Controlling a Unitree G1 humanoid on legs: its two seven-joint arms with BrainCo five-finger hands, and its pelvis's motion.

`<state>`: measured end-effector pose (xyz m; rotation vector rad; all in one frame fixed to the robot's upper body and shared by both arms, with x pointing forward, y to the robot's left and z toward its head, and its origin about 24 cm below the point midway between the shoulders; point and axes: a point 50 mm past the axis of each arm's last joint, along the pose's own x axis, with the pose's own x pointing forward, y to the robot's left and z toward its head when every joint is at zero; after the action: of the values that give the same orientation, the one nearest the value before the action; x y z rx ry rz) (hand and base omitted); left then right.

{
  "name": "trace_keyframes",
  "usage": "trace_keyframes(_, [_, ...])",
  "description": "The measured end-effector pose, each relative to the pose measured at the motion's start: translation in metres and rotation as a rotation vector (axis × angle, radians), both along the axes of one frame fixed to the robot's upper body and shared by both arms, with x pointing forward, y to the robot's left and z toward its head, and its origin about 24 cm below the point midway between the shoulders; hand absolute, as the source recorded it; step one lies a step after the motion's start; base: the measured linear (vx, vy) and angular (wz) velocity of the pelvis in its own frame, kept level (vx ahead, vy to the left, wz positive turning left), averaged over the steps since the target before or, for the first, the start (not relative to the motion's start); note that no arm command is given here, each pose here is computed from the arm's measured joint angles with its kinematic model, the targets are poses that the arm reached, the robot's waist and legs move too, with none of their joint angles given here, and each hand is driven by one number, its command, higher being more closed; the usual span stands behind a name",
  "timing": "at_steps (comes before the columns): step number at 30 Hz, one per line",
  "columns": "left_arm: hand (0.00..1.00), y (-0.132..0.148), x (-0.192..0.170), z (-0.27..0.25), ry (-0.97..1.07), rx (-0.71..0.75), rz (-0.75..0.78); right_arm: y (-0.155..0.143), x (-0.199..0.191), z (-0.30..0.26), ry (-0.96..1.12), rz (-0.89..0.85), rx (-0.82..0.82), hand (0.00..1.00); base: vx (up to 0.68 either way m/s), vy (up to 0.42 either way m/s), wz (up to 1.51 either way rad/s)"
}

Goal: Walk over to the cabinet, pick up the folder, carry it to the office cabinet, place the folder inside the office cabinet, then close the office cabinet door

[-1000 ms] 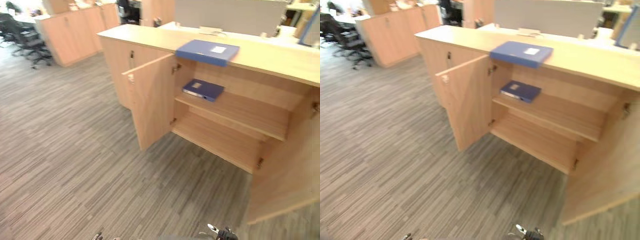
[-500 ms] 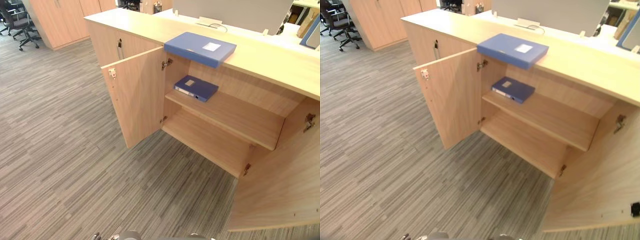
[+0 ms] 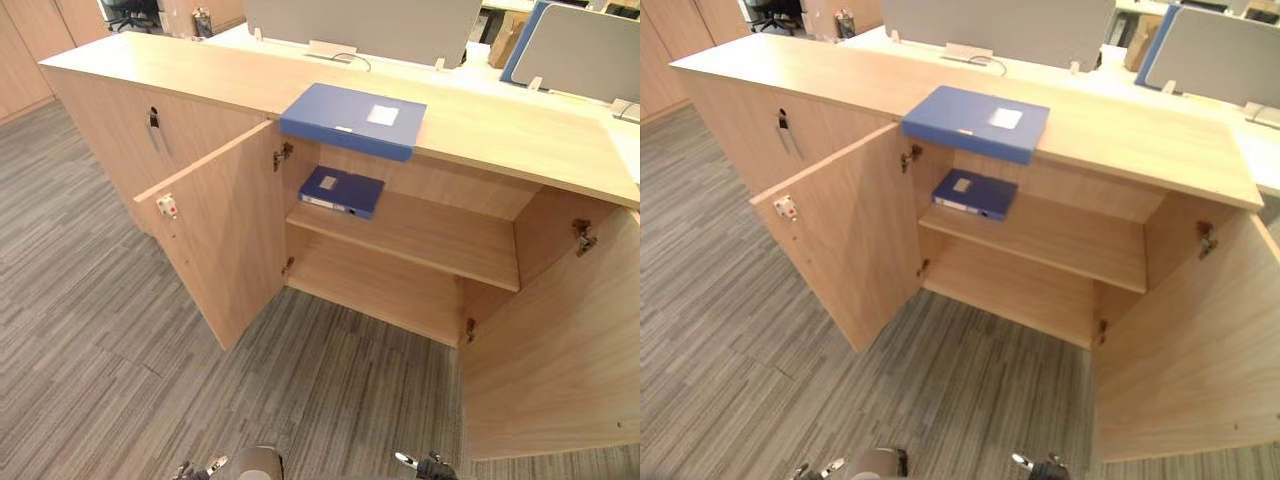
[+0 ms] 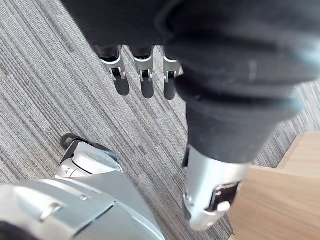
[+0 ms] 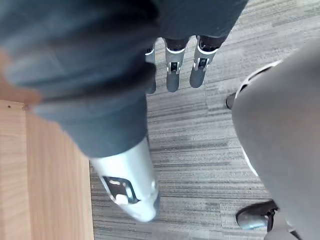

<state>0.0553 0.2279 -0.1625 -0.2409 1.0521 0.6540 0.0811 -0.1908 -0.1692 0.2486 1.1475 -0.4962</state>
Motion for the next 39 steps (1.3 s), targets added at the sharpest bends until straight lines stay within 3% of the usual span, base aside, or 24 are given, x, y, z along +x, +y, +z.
trace_keyframes(12, [0.00,-0.008,-0.023,-0.003,0.048,-0.015,-0.001,-0.013,0.002,0.005,-0.052,-0.032,-0.023,0.00,0.02,0.159,-0.56])
trace_keyframes(21, [0.00,-0.014,-0.012,-0.003,0.015,-0.031,0.023,-0.014,-0.001,0.004,-0.052,-0.057,-0.013,0.00,0.15,-0.134,0.40])
trace_keyframes(31, [0.00,-0.014,-0.012,-0.001,-0.025,-0.042,0.122,-0.008,0.001,0.004,-0.051,-0.039,-0.002,0.00,0.29,-0.077,0.14])
trace_keyframes(38, [0.00,-0.019,0.002,0.000,-0.059,-0.052,0.087,0.005,0.031,0.008,-0.106,0.006,0.020,0.00,0.28,0.313,-0.65])
trace_keyframes(39, [0.00,-0.010,0.006,0.003,-0.070,-0.027,0.078,0.016,0.033,0.007,-0.104,0.030,0.045,0.00,0.28,0.355,-0.12])
